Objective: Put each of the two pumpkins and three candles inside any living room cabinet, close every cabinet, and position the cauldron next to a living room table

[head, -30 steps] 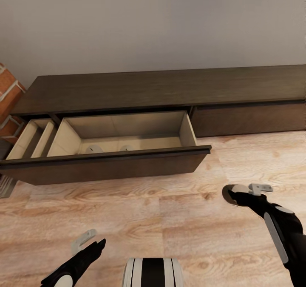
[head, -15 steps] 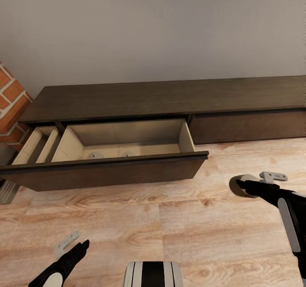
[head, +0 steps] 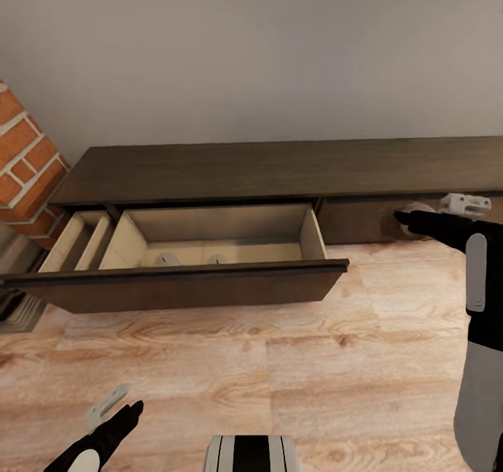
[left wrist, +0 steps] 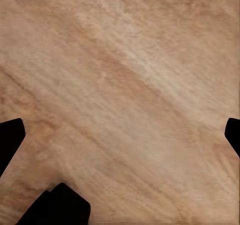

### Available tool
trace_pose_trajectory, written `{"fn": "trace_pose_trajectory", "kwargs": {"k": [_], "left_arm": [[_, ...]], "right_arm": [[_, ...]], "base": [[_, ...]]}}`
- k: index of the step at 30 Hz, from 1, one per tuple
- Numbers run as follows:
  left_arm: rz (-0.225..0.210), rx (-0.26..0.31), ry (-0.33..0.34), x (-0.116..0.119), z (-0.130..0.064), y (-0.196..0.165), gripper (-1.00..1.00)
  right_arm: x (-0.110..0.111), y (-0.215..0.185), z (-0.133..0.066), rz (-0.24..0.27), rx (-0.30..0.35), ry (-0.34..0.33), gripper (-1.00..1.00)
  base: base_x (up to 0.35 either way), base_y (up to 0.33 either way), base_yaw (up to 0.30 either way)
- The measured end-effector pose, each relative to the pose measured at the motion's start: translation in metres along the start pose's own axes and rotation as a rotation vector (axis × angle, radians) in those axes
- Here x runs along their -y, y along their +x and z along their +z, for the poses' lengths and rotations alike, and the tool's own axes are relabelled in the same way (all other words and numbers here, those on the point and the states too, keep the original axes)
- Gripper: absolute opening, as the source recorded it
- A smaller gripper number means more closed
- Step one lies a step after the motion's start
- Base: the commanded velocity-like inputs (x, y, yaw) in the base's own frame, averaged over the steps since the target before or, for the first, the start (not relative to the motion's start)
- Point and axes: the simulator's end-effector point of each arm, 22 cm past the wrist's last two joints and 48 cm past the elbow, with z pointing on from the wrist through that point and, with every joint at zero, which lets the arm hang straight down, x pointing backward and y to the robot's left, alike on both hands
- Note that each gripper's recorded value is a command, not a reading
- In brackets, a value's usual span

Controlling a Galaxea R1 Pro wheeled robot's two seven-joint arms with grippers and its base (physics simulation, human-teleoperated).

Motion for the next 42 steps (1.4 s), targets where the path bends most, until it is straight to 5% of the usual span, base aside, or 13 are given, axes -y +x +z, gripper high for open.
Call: {"fn": "trace_pose_trajectory", "kwargs": {"k": [10,16,24,30,32,38,40,42], "left_arm": [[-0.007,-0.011,-0.032,-0.009,-0.015,-0.004,1.00],[-0.096,0.033,-0.093,-0.049,-0.033,-0.036,1.00],[-0.127,0.044,-0.117,-0.063,-0.052,-0.049,1.00],[-0.164,0.045,-0.132,-0.073,-0.063,-0.058,1.00],[-0.205,-0.017,-0.136,-0.090,-0.069,-0.048,1.00],[-0.197,-0.071,-0.137,-0.105,-0.085,-0.036,1.00],[-0.165,-0.081,-0.112,-0.096,-0.084,-0.029,1.00],[-0.084,-0.069,-0.091,-0.082,-0.084,-0.024,1.00]], "right_arm": [[-0.065,-0.019,0.002,-0.043,-0.019,-0.108,-1.00],[-0.128,0.011,0.013,0.019,-0.121,-0.213,-1.00],[-0.140,-0.011,-0.002,0.013,-0.095,-0.223,-1.00],[-0.183,-0.023,-0.018,-0.006,-0.090,-0.293,-1.00],[-0.191,-0.024,-0.022,-0.014,-0.093,-0.299,-1.00],[-0.196,-0.012,-0.034,-0.018,-0.129,-0.310,-1.00],[-0.211,-0.006,-0.039,-0.020,-0.137,-0.339,-1.00],[-0.234,0.004,-0.046,-0.015,-0.153,-0.380,-1.00]], "base": [[0.000,0.000,0.004],[0.000,0.000,0.000],[0.000,0.000,-0.014],[0.000,0.000,-0.020],[0.000,0.000,-0.002],[0.000,0.000,0.000],[0.000,0.000,0.000],[0.000,0.000,0.000]]}}
